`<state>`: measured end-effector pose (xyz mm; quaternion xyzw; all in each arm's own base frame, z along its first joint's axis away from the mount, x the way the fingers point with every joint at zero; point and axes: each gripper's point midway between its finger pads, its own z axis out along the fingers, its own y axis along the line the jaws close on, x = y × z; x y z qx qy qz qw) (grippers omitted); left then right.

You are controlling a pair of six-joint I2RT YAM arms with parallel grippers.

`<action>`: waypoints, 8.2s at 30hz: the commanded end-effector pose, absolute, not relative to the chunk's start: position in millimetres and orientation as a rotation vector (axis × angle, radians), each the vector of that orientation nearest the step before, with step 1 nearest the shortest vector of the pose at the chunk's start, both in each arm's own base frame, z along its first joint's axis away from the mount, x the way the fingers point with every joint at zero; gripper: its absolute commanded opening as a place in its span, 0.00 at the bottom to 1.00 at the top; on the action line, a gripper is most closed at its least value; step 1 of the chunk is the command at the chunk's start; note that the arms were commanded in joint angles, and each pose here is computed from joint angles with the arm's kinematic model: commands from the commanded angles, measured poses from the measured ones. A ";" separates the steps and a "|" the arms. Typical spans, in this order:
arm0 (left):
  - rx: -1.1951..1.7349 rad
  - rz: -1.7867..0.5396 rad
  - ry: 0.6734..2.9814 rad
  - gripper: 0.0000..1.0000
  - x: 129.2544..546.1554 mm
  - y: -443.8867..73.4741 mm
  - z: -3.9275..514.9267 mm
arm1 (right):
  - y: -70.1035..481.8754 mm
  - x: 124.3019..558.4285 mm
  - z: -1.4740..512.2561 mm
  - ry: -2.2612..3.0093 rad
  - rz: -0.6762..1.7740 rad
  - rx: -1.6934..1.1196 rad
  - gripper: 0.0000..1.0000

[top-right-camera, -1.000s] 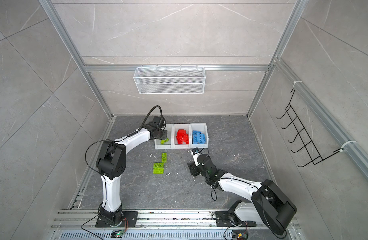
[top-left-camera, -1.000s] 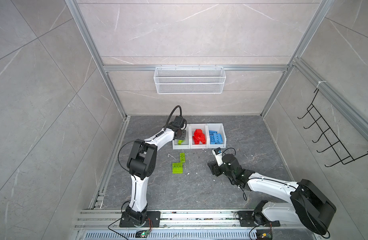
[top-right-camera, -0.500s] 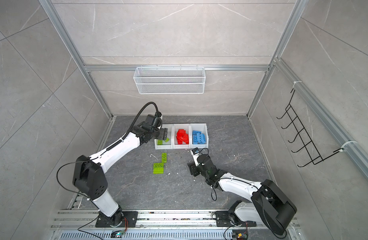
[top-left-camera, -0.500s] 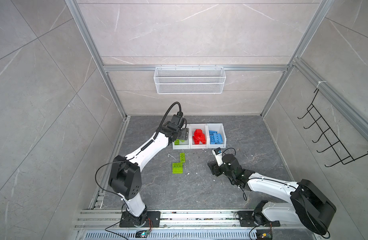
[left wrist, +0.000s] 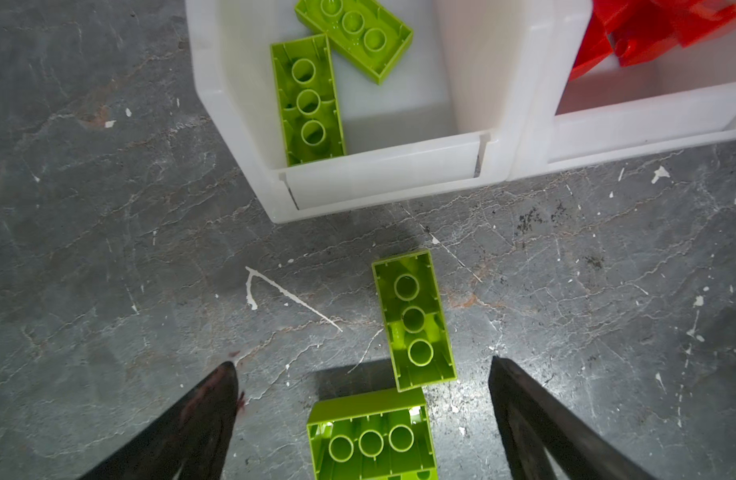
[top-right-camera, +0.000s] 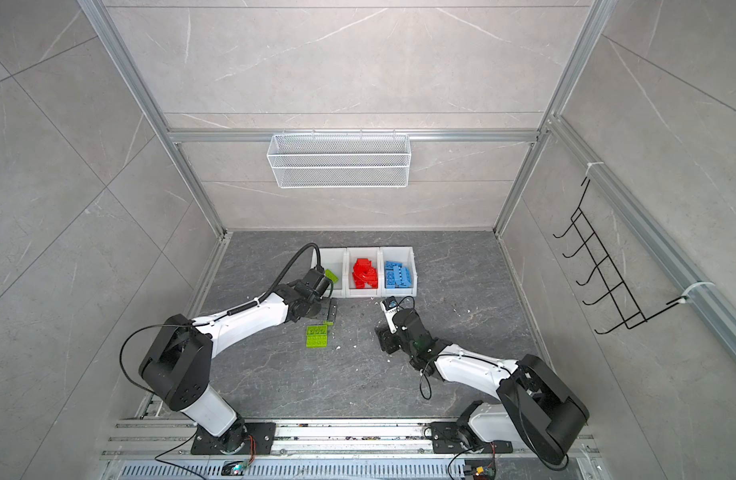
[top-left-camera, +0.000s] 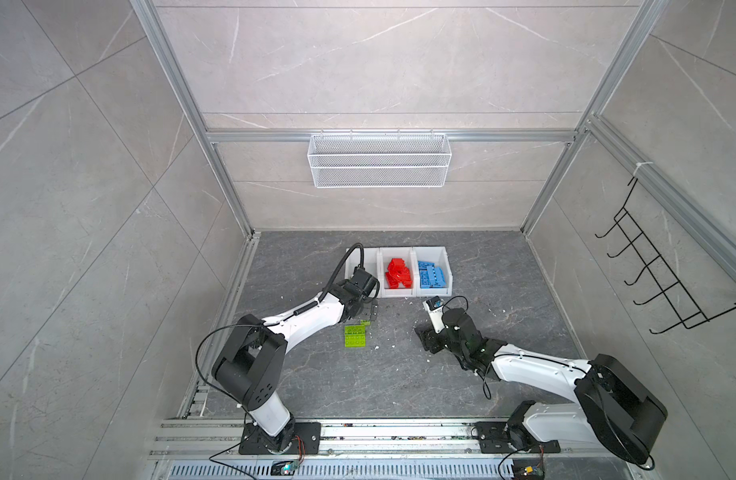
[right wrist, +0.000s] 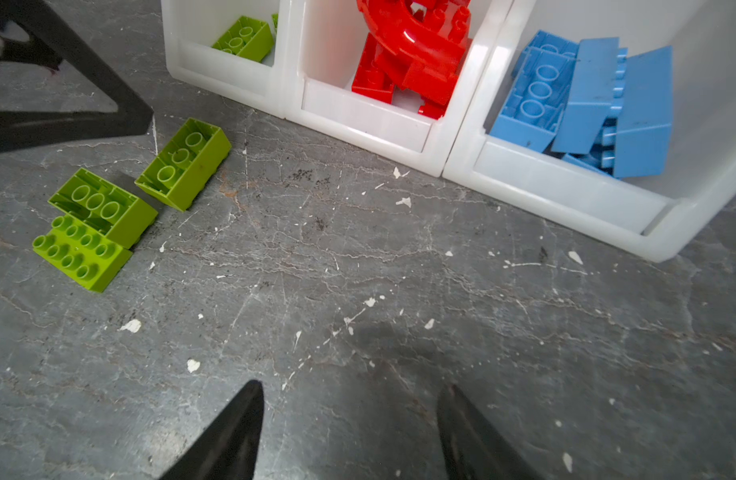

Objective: Sort the legos into containers by color
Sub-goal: 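Lower the left gripper to the next lime-green brick and grasp it, then carry the lime-green brick into the green compartment and release it, then move the left gripper back to the lime-green bricks and grasp one, then lift the lime-green brick into the green compartment and open the left gripper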

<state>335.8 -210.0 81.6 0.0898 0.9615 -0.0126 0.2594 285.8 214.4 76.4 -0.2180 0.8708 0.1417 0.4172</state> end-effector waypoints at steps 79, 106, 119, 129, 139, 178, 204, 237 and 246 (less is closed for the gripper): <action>0.278 -0.106 2.459 0.29 379.1 -228.8 156.0 | 214.5 287.2 90.0 2.137 0.359 -0.517 0.69; 0.278 -0.060 2.429 0.29 508.6 -233.1 118.3 | 208.8 288.4 93.0 2.123 0.327 -0.503 0.69; 0.309 -0.046 2.460 0.64 502.9 -231.2 113.7 | 210.8 286.1 96.6 2.119 0.353 -0.502 0.69; 0.294 -0.085 2.350 0.82 474.7 -229.9 189.2 | 210.5 285.1 100.9 2.108 0.363 -0.501 0.69; 0.190 -0.031 2.434 0.92 373.5 -214.3 197.6 | 211.6 285.1 98.6 2.118 0.363 -0.507 0.69; -0.025 0.064 2.814 1.00 295.8 -199.4 18.5 | 216.2 282.0 93.0 2.139 0.389 -0.529 0.69; 0.002 0.088 2.732 0.64 305.8 -189.4 50.8 | 220.0 282.8 86.1 2.162 0.391 -0.552 0.69; 0.143 -0.083 2.459 0.62 486.8 -221.2 129.7 | 212.4 282.7 89.5 2.144 0.350 -0.547 0.70; 0.124 -0.086 2.473 0.62 500.7 -218.6 111.3 | 214.2 282.5 90.8 2.142 0.359 -0.550 0.70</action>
